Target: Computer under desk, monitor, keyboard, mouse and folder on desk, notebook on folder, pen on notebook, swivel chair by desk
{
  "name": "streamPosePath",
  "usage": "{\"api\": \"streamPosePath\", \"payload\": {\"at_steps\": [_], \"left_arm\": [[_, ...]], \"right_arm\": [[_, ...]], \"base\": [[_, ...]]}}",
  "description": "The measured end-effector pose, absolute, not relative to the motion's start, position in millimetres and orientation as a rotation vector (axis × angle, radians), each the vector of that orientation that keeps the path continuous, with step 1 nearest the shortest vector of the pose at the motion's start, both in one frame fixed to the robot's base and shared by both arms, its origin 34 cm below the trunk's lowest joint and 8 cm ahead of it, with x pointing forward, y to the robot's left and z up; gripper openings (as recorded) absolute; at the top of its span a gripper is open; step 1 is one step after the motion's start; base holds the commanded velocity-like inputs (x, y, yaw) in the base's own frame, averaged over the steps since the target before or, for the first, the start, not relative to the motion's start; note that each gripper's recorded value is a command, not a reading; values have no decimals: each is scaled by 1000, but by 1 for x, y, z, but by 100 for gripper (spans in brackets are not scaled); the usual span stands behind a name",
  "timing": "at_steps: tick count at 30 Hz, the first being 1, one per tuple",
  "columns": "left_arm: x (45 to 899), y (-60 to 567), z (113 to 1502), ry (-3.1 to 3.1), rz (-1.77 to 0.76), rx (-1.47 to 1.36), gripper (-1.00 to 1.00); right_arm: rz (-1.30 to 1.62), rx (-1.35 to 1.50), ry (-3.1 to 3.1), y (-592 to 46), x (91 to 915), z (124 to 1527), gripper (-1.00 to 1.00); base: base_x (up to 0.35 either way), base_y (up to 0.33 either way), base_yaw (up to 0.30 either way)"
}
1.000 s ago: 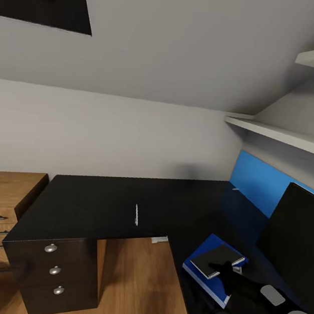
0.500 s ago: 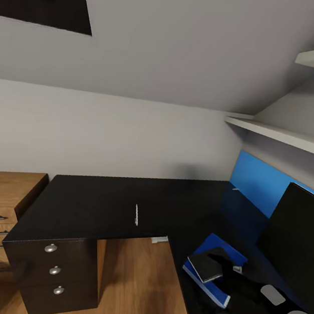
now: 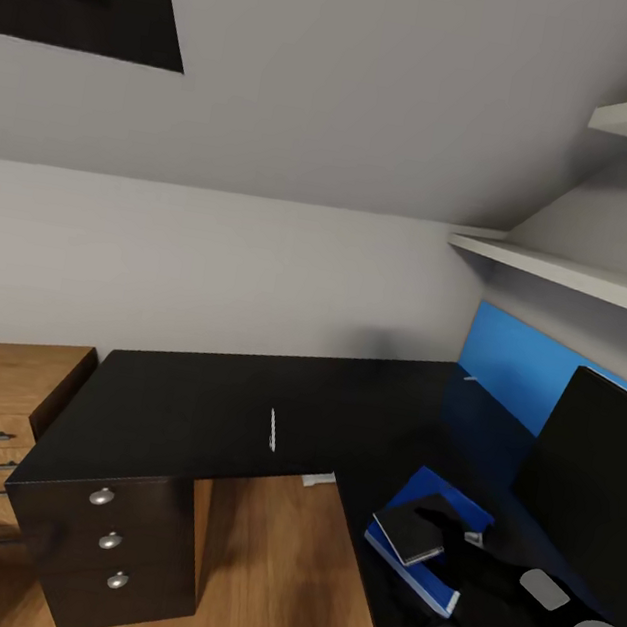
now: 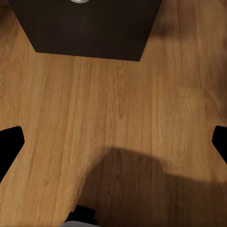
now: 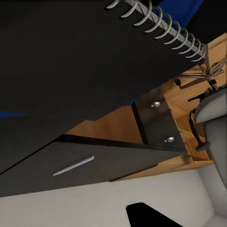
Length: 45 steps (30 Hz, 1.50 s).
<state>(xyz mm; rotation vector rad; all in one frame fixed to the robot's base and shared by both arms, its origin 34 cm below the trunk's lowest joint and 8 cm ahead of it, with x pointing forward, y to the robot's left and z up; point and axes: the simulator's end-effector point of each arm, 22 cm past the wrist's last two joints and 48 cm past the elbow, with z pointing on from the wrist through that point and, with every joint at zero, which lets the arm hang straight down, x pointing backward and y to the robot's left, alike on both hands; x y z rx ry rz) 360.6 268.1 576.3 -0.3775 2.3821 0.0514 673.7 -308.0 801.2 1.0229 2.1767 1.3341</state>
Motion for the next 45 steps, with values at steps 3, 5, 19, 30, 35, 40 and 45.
{"api": "streamPosePath", "payload": {"at_steps": [3, 5, 19, 30, 35, 40, 45], "left_arm": [[360, 268, 581, 2382, 52, -377, 100], [360, 268, 583, 2382, 52, -377, 100], [358, 268, 602, 2383, 52, -377, 100], [356, 268, 616, 2383, 52, -377, 100], [355, 268, 622, 2383, 52, -377, 100], [354, 268, 628, 2383, 52, -376, 100], [353, 268, 634, 2383, 52, -377, 100]], "right_arm": [[1334, 1023, 2177, -308, 673, 805, 100], [1334, 1023, 2176, -308, 673, 808, 100], [1334, 1023, 2177, -308, 671, 827, 100], [1335, 1022, 2176, -308, 670, 841, 100], [1335, 1022, 2176, -308, 669, 847, 100], [1335, 1023, 2176, -308, 668, 853, 100], [1333, 1023, 2171, -308, 667, 859, 100]], "base": [[0, 0, 0], [0, 0, 0], [0, 0, 0], [0, 0, 0], [0, 0, 0], [0, 0, 0], [0, 0, 0]]}}
